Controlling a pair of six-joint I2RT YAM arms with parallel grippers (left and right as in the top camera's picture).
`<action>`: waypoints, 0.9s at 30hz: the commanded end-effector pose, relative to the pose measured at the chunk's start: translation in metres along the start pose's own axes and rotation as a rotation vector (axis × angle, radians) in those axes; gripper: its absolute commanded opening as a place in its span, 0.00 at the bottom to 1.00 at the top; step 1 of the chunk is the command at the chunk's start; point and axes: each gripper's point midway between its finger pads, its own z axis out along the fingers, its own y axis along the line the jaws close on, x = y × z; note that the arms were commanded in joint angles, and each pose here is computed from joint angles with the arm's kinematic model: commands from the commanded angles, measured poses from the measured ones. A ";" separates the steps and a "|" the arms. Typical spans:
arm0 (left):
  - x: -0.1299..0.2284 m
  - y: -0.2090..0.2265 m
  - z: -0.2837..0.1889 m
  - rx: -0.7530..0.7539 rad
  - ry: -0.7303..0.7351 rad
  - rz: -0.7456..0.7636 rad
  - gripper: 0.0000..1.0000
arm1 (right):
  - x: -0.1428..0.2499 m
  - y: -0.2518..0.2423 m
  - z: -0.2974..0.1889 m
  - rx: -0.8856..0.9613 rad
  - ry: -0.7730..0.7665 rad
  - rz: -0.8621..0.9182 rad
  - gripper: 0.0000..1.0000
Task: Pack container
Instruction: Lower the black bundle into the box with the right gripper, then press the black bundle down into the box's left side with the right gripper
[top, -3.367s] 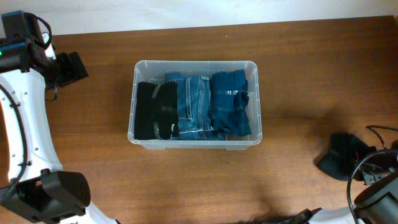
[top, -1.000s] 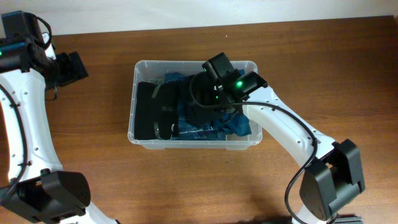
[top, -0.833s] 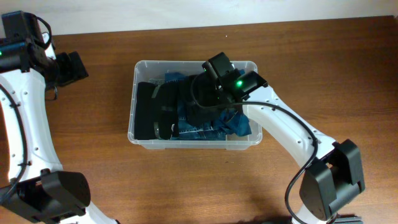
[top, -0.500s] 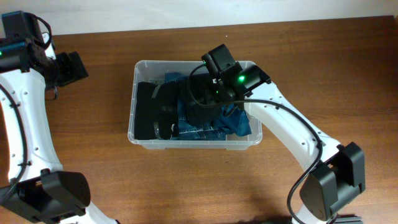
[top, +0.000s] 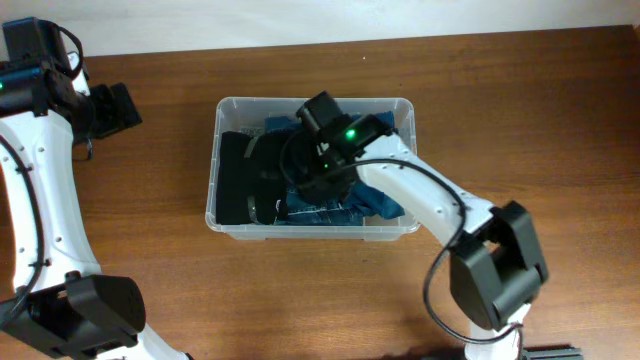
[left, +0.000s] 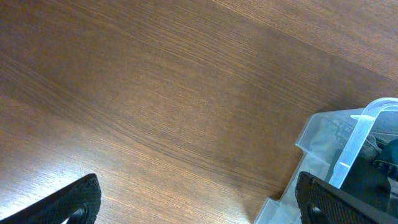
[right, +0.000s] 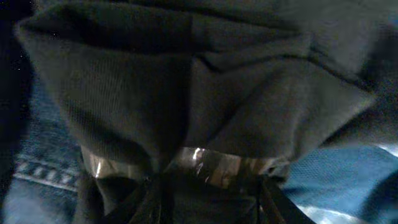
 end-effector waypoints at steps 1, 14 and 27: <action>-0.002 -0.001 -0.005 0.009 -0.014 -0.006 0.99 | 0.011 0.011 0.015 -0.012 0.056 -0.025 0.40; -0.002 -0.001 -0.005 0.009 -0.014 -0.006 0.99 | -0.041 0.021 -0.130 -0.077 -0.194 -0.090 0.90; -0.002 -0.001 -0.005 0.009 -0.014 -0.006 1.00 | -0.023 0.100 -0.107 -0.221 -0.157 -0.266 0.40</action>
